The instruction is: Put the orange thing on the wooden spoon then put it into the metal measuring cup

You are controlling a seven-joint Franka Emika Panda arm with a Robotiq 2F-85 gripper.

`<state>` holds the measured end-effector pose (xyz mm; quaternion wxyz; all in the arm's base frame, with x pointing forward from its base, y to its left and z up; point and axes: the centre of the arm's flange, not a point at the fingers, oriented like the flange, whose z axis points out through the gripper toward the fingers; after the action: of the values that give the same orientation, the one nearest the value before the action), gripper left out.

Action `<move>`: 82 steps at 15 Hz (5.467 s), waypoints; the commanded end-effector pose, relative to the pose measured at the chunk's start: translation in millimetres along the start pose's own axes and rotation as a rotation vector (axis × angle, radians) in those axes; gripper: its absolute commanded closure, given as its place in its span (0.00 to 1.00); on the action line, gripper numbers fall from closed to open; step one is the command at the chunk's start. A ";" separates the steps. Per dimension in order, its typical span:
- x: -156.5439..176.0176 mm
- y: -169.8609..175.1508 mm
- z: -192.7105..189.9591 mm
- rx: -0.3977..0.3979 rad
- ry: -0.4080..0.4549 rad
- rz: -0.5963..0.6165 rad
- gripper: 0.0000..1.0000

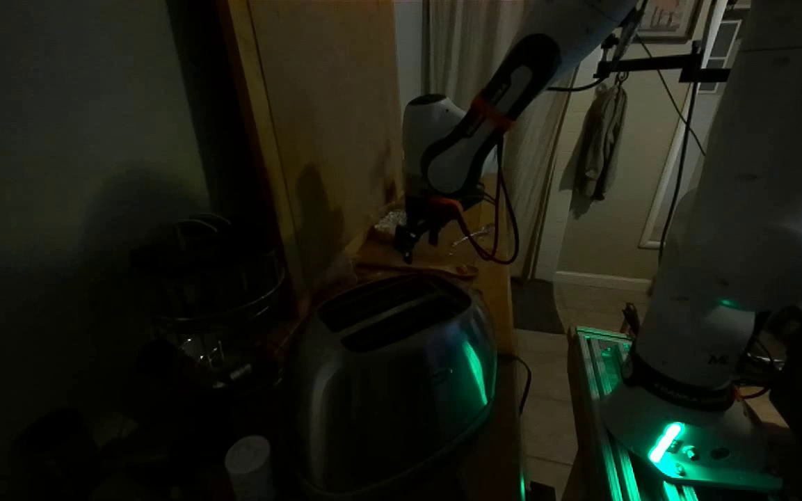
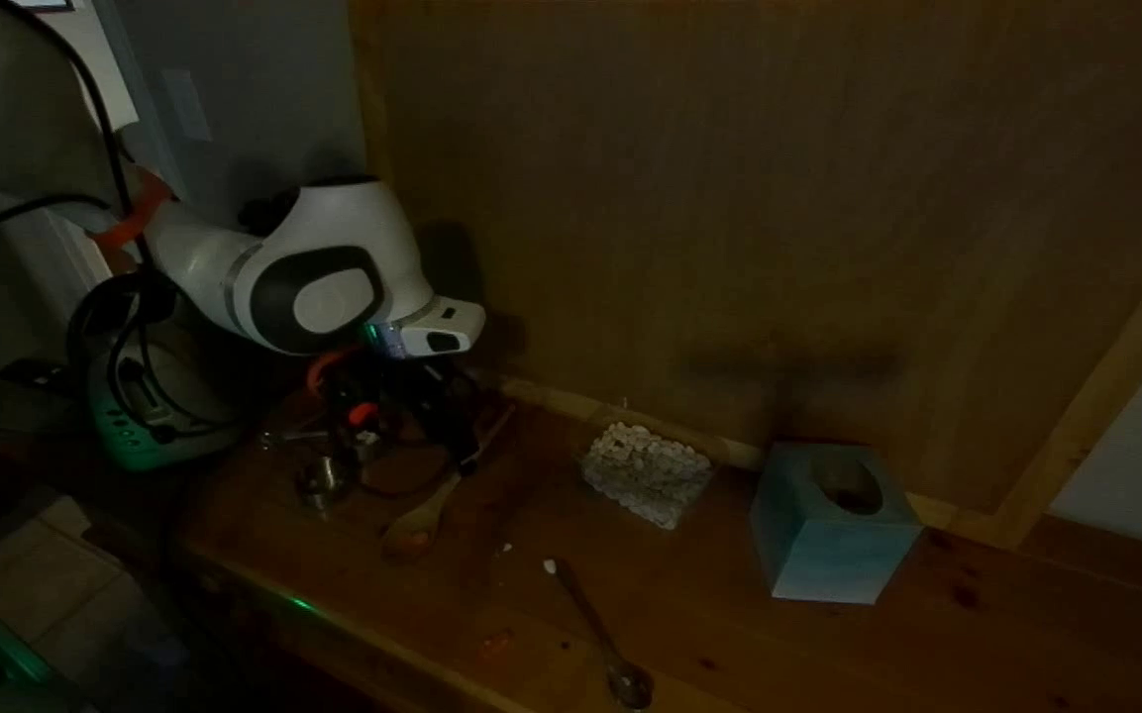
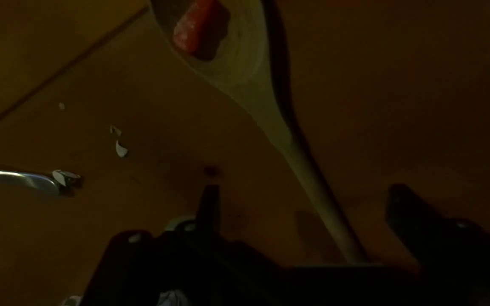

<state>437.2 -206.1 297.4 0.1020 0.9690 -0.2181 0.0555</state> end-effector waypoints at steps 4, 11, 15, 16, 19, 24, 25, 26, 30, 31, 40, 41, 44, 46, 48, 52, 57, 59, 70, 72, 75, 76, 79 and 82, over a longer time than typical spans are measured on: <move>12.2 4.3 12.4 0.072 -0.035 -0.193 0.00; 33.4 -1.0 19.7 0.112 0.000 -0.305 0.00; 40.7 -3.8 28.4 0.104 -0.011 -0.327 0.00; 41.6 -4.5 31.1 0.103 -0.014 -0.333 0.00; 46.7 -6.6 35.0 0.101 -0.017 -0.347 0.28; 53.2 -9.8 38.0 0.094 -0.019 -0.358 0.61; 54.2 -10.3 38.2 0.093 -0.020 -0.358 0.69; 55.2 -10.7 38.9 0.092 -0.019 -0.360 0.70; 56.5 -11.5 41.0 0.089 -0.017 -0.362 0.84; 58.3 -11.4 41.1 0.088 -0.016 -0.362 0.89; 55.7 -12.5 27.5 0.091 -0.005 -0.412 0.93; 53.0 -14.3 23.2 0.093 -0.004 -0.432 0.93; 48.8 -18.7 8.1 0.095 0.001 -0.499 0.93; 45.4 -20.9 -2.2 0.097 0.004 -0.545 0.93; 40.7 -22.8 -13.1 0.103 0.006 -0.596 0.93; 21.6 -25.7 -35.4 0.120 -0.004 -0.728 0.93; -4.8 -26.2 -56.5 0.143 -0.029 -0.864 0.93; -9.2 -25.0 -62.1 0.139 -0.023 -0.884 0.93; -20.8 -47.4 -103.2 0.182 0.040 -0.943 0.93; -9.3 -46.0 -92.4 0.152 0.024 -0.932 0.85; -15.6 -58.4 -100.2 0.159 0.013 -0.962 0.85; -16.3 -58.2 -100.0 0.160 0.012 -0.962 0.85; -17.3 -57.7 -98.7 0.161 0.009 -0.961 0.93; -22.6 -67.5 -104.0 0.202 0.035 -1.005 0.93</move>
<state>441.0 -124.8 380.7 0.0420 0.9640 0.2616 0.0237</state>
